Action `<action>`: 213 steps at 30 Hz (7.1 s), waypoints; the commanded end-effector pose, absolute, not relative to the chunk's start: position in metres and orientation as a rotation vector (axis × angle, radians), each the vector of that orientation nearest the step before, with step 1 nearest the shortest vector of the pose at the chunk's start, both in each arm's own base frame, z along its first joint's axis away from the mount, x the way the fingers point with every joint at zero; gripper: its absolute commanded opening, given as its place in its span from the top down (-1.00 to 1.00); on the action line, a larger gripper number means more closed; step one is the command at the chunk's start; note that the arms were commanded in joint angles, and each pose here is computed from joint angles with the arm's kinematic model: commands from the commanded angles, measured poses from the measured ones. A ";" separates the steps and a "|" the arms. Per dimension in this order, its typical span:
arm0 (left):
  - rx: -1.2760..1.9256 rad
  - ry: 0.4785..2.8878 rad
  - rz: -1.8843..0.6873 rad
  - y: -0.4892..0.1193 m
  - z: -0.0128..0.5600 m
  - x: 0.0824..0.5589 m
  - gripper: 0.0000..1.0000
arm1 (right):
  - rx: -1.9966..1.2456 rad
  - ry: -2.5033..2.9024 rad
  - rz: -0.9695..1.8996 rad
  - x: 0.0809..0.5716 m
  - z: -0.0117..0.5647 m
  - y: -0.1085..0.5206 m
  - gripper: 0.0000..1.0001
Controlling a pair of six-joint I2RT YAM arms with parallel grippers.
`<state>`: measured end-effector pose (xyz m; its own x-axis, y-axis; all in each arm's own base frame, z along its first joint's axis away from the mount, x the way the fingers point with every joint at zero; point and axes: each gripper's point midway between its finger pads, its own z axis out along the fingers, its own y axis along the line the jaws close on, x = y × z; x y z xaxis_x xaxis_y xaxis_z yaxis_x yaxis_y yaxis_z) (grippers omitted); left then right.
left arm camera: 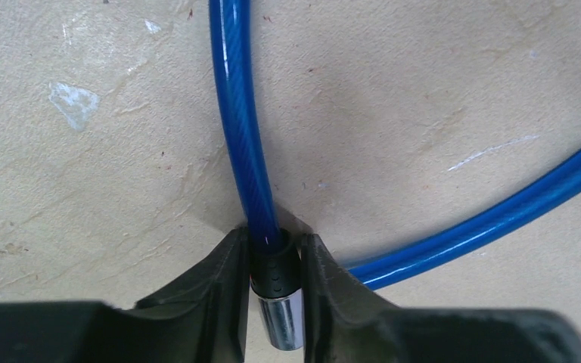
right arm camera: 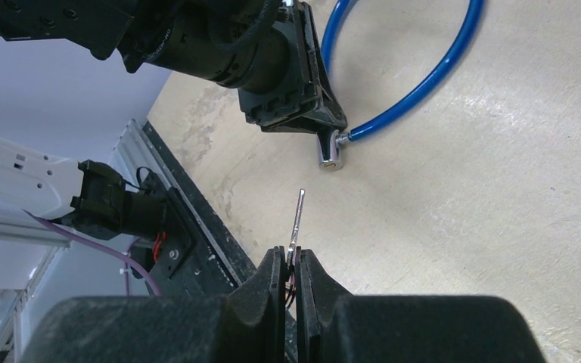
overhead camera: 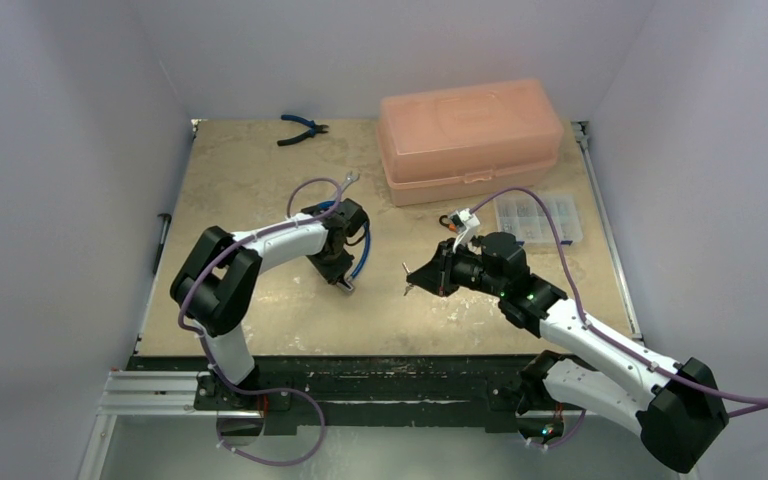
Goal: Unlock with the key
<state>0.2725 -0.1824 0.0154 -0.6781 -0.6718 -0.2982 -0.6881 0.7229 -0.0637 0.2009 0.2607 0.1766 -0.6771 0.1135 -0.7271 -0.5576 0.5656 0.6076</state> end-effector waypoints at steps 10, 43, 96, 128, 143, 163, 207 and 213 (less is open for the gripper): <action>-1.069 2.659 -0.189 -0.210 0.005 0.274 1.00 | -0.396 2.029 1.152 0.196 0.180 0.261 1.00; -1.196 2.530 -0.607 -0.220 0.022 0.278 1.00 | -0.221 2.083 1.638 0.185 0.129 0.310 1.00; -1.194 2.506 -0.729 -0.219 0.046 0.276 1.00 | -0.045 2.147 1.745 0.221 0.068 0.342 1.00; -1.202 2.473 -0.753 -0.220 0.053 0.280 1.00 | 0.017 2.173 1.793 0.214 0.061 0.340 1.00; -1.203 2.479 -0.737 -0.219 0.048 0.280 1.00 | -0.006 2.157 1.811 0.210 0.068 0.339 1.00; -1.201 2.489 -0.739 -0.221 0.045 0.280 1.00 | -0.048 2.124 1.835 0.212 0.078 0.343 1.00; -1.206 2.459 -0.774 -0.226 0.055 0.289 1.00 | -0.023 2.145 1.836 0.209 0.069 0.341 1.00; -1.205 2.459 -0.776 -0.225 0.055 0.289 1.00 | -0.009 2.152 1.835 0.210 0.067 0.341 1.00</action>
<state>0.2727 -0.2141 0.0343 -0.6135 -0.7886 -0.0409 -0.6660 0.5445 -0.5098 0.2087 0.3394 0.0609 -0.9587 0.1857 -0.2156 -0.1774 0.2022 0.9631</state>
